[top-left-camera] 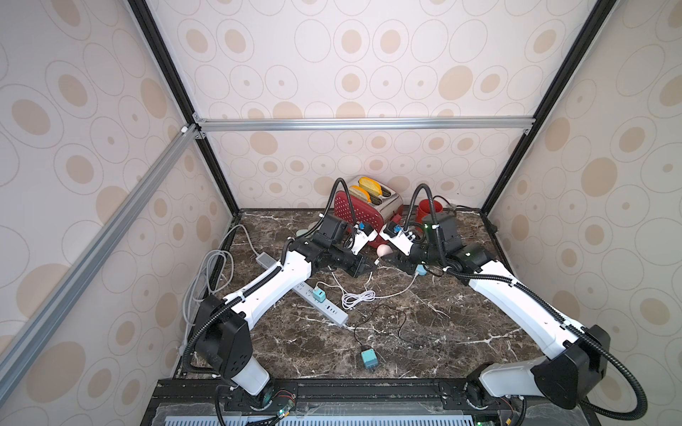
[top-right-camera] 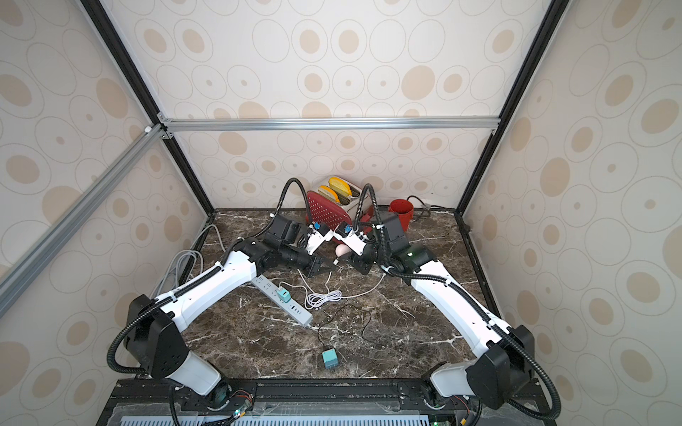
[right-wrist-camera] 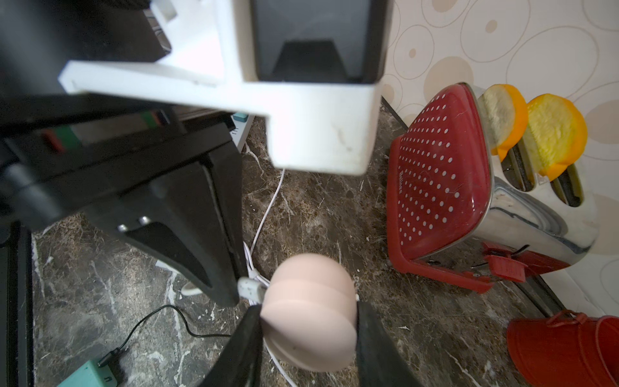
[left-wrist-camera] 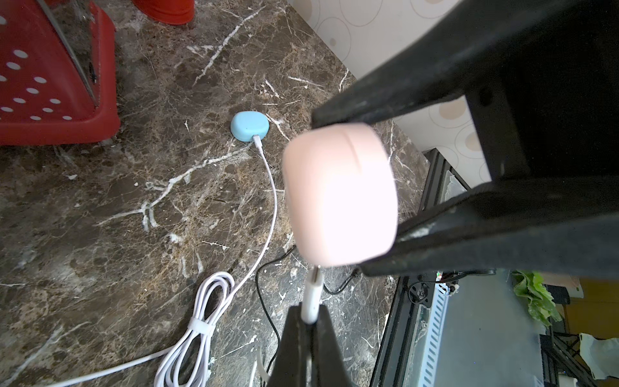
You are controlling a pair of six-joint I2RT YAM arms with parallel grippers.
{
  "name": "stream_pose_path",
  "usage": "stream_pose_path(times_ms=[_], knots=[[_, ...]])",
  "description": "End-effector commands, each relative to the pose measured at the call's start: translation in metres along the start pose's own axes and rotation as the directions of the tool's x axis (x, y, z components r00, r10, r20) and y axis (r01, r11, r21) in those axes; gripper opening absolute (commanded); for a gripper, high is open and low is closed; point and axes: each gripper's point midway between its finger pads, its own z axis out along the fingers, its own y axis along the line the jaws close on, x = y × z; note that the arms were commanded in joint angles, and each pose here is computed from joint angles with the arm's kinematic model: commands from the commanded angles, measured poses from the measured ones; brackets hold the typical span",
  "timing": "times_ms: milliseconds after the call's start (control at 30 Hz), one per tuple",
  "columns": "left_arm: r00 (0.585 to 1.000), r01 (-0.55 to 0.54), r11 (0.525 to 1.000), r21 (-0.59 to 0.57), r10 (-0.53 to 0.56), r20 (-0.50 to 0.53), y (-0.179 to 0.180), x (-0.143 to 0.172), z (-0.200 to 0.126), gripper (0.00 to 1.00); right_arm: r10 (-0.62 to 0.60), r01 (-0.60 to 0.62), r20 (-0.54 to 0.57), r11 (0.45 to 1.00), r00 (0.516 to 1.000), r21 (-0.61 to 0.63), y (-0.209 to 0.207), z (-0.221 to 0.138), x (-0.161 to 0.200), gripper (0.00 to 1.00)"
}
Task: Charge the bluetooth headset
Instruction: Insert the charging cable into the bluetooth headset.
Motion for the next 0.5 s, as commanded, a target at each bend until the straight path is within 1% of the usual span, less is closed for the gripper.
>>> stream_pose_path(times_ms=[0, 100, 233, 467], knots=[[0.999, -0.039, 0.999, -0.004, 0.039, 0.018, -0.005, -0.014, -0.003, 0.00, -0.021, 0.023, 0.022, 0.998, 1.000, -0.050, 0.011, -0.002, -0.011, 0.19], [0.999, -0.044, 0.999, -0.003, 0.044, 0.017, -0.007, -0.014, -0.003, 0.00, -0.024, 0.025, 0.016, 0.999, 1.000, -0.045, 0.011, -0.002, -0.012, 0.19], [0.999, -0.049, 0.999, -0.010, 0.050, 0.016, -0.007, -0.016, -0.003, 0.00, -0.055, 0.054, -0.033, 0.998, 0.998, -0.035, 0.018, 0.004, -0.010, 0.19], [0.998, -0.059, 0.998, -0.027, 0.059, 0.017, -0.006, -0.016, -0.007, 0.00, -0.038, 0.037, -0.054, 0.999, 0.998, -0.016, 0.018, 0.008, -0.007, 0.19]])
